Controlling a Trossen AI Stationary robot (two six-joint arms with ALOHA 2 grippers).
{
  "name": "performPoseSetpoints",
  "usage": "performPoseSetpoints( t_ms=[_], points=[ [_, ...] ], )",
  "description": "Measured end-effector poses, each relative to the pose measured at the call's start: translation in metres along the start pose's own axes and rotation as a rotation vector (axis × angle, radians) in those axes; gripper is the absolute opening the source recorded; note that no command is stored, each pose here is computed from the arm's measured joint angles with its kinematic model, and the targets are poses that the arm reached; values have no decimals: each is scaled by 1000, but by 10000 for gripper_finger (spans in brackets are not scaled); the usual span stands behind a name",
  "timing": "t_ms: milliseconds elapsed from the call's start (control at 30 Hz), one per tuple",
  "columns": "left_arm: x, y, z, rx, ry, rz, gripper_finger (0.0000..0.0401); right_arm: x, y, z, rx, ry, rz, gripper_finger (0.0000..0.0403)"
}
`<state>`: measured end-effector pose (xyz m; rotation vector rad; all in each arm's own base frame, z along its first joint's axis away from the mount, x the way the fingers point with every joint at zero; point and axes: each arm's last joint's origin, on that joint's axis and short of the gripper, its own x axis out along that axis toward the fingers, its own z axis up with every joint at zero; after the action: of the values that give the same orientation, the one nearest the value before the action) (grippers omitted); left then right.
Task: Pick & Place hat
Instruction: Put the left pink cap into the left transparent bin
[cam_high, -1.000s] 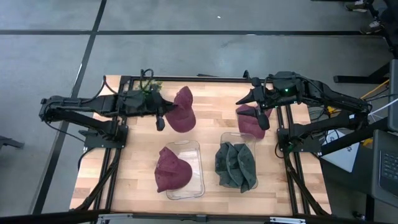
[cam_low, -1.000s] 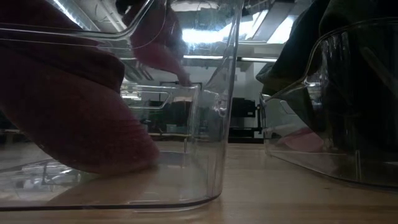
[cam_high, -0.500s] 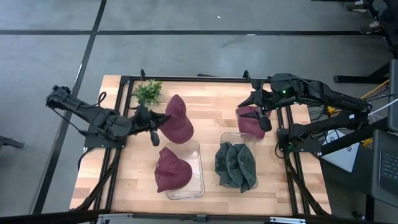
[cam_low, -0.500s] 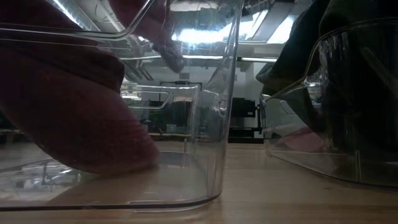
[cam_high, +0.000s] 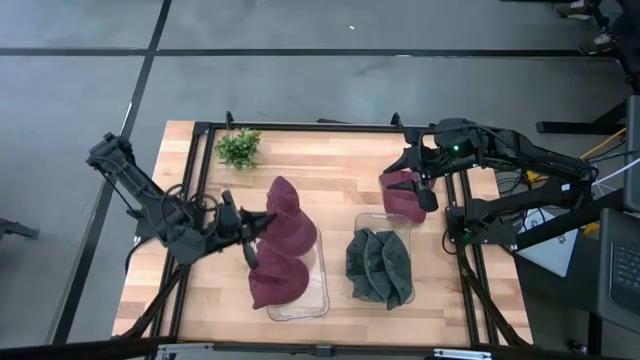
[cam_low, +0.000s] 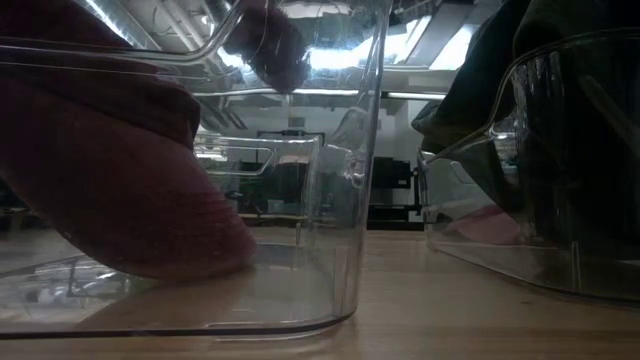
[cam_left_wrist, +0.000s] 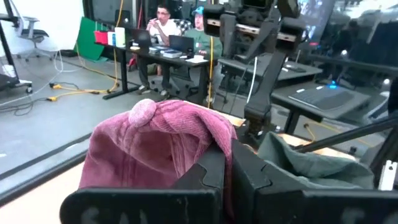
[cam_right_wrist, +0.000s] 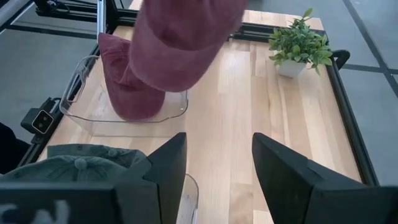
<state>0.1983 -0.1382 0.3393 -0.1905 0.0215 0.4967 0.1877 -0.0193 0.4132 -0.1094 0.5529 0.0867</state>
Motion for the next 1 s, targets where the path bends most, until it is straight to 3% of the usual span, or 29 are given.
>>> performPoseSetpoints(
  t_ms=[733, 1000],
  points=[
    [-32, -66, -49, -85, -64, -4, 3, 0, 1, -5, -10, 48, 12, 181],
    [-39, -85, -82, -123, -82, 58, 3, -1, 5, -9, 1, 78, 112, 181]
  ],
)
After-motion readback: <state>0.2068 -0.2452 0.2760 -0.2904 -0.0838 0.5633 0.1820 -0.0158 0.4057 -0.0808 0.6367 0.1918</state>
